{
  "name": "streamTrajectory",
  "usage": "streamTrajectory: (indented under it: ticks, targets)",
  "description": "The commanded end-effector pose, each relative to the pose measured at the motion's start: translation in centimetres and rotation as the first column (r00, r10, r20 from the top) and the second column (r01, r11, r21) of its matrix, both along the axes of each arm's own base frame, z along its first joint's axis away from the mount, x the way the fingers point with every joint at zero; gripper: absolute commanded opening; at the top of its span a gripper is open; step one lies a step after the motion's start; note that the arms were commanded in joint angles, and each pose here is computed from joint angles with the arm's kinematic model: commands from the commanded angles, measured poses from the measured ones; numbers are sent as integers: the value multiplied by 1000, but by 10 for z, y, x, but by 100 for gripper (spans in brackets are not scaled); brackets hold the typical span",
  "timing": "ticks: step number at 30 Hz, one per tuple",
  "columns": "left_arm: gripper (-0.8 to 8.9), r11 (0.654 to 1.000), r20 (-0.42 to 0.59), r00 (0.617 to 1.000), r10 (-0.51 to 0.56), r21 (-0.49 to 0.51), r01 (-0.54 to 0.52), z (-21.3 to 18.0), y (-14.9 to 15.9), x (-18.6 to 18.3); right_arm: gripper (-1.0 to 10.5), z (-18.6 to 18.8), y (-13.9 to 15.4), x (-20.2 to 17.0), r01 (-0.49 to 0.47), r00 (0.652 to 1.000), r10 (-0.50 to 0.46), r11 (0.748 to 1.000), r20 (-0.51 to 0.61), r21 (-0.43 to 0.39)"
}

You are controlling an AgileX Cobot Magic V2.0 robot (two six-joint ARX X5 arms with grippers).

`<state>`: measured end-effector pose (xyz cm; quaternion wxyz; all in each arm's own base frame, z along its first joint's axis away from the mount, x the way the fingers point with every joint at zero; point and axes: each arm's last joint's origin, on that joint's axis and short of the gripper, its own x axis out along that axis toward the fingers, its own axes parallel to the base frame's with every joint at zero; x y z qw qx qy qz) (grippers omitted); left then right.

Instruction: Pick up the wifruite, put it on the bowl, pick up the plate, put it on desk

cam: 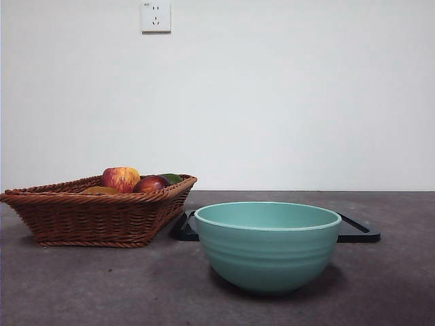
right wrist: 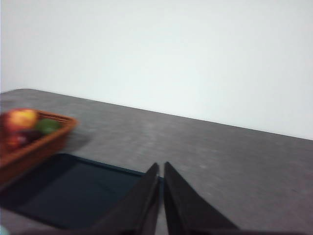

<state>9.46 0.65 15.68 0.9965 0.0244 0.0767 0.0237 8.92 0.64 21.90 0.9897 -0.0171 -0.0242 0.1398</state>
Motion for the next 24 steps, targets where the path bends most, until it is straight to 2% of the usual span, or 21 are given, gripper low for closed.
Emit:
streamTrajectory:
  ticks: [1,11,20,24]
  targets:
    - [8,1000,-27,1000,7,-11,-7,-8,0,1,5,-11,-1,1,52,999,-52,999,13,5]
    - [7,1000,-26,1000,7,-11,-8,-8,0,1,5,-45,-4,6,141,989,-140,989,-42,38]
    - [7,1000,-26,1000,7,-11,-8,-8,0,1,5,-59,-3,8,160,981,-154,986,-119,40]
    - [7,1000,-26,1000,7,-11,-8,-8,0,1,5,-66,-3,7,176,967,-167,984,-190,28]
